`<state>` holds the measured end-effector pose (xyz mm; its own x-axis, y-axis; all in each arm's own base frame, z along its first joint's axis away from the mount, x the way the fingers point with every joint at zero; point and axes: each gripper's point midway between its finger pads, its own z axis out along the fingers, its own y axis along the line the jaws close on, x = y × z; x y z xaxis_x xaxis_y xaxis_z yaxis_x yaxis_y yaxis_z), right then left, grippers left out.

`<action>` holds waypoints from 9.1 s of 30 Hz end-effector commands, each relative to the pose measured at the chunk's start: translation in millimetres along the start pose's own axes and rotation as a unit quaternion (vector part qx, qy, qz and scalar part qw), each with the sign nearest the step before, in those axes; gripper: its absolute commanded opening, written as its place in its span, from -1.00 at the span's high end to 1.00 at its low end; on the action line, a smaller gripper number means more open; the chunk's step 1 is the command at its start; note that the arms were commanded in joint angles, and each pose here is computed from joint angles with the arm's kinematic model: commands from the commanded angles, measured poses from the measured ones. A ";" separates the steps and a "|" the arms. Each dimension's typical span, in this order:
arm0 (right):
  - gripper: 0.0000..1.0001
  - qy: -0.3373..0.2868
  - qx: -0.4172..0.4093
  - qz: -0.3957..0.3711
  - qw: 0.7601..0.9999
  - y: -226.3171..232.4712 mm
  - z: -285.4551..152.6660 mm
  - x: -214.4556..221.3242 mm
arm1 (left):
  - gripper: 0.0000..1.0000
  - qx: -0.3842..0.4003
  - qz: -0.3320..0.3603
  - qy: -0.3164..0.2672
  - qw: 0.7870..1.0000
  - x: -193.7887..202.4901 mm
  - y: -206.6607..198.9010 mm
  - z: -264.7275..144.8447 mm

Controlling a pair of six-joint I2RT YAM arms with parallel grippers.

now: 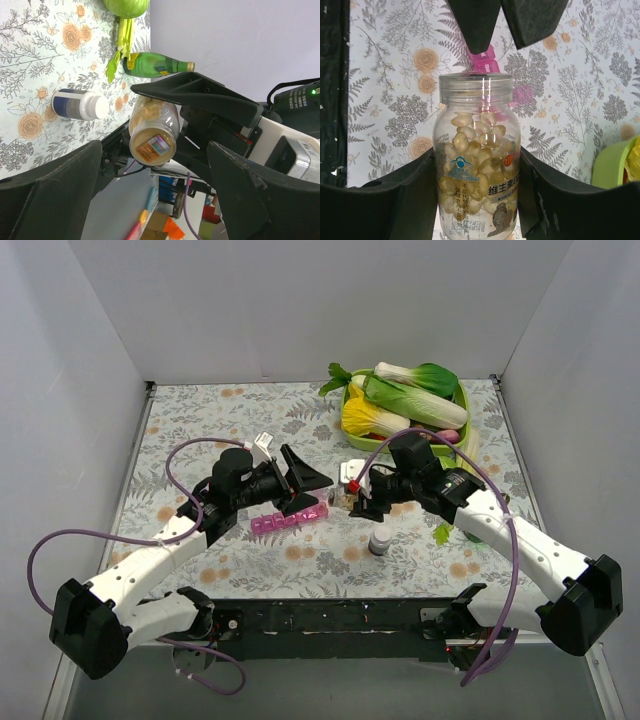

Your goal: Sort the pills into containers

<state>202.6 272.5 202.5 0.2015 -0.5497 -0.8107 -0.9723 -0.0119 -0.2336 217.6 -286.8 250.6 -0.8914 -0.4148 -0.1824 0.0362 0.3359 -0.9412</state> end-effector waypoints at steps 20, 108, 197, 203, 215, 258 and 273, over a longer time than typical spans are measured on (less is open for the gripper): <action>0.97 0.001 0.009 -0.004 1.000 -9.7 3.1 -8.0 | 0.25 -0.001 -0.034 0.034 0.999 13.5 -0.7 25.0; -0.28 -0.126 -0.142 0.152 0.970 43.6 9.2 -11.5 | 1.00 -0.019 0.243 0.136 0.960 52.3 -5.3 8.7; -0.96 -0.093 -0.076 0.060 0.991 -24.4 -27.3 45.3 | -0.96 -0.049 0.512 -0.061 0.855 -129.9 101.1 -45.9; -0.96 -0.070 -0.091 0.096 0.989 -31.4 -3.1 49.8 | -0.96 -0.095 0.659 0.062 0.743 -72.1 163.0 -18.8; -0.96 -0.048 -0.102 0.117 0.987 -24.9 12.7 58.7 | -0.94 -0.123 0.718 0.154 0.668 -65.0 205.5 4.2; -0.96 0.008 -0.195 0.188 0.962 -55.8 115.4 83.7 | 0.49 -0.128 0.700 0.236 0.662 7.7 253.7 1.2; -0.44 0.015 -0.231 0.173 0.957 -28.9 113.6 76.4 | 0.54 -0.139 0.694 0.246 0.663 9.2 262.1 1.8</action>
<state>268.3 321.8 61.5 -0.1893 -0.6400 -0.7447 -0.9247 -0.1388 0.3544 242.4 -215.6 26.8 -0.0596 0.7199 -0.6916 0.9340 0.2847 0.2158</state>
